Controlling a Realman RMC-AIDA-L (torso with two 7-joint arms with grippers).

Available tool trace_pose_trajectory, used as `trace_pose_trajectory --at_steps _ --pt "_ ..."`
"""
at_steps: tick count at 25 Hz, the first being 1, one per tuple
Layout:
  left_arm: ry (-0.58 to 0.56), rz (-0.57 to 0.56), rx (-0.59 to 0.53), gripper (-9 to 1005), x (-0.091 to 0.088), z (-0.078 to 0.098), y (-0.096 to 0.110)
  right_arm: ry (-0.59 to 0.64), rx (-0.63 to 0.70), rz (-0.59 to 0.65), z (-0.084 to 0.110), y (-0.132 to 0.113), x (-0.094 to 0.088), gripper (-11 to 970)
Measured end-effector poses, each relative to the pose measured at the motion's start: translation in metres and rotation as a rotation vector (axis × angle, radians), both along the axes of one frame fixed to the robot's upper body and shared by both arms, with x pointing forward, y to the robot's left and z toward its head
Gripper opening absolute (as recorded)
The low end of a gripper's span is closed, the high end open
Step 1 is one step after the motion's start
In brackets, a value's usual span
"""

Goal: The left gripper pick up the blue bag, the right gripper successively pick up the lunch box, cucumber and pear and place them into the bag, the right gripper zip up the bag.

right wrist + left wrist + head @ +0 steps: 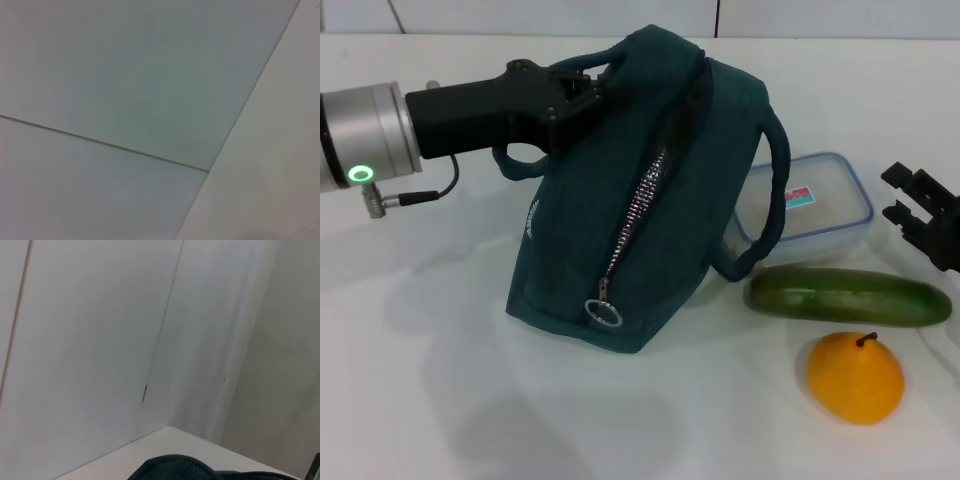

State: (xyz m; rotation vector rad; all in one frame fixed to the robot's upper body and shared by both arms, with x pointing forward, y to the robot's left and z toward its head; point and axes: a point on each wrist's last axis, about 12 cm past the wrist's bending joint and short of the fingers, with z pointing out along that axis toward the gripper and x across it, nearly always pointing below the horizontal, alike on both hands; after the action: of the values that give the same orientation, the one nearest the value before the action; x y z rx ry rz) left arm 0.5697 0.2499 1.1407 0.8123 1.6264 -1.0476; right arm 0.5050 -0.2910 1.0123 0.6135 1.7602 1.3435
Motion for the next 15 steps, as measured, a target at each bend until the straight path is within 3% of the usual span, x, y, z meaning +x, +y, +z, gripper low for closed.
trace_pose_trajectory --at_steps 15 --pt "-0.029 -0.016 0.014 48 0.0 0.001 -0.003 0.035 -0.011 0.086 0.012 0.025 0.034 739"
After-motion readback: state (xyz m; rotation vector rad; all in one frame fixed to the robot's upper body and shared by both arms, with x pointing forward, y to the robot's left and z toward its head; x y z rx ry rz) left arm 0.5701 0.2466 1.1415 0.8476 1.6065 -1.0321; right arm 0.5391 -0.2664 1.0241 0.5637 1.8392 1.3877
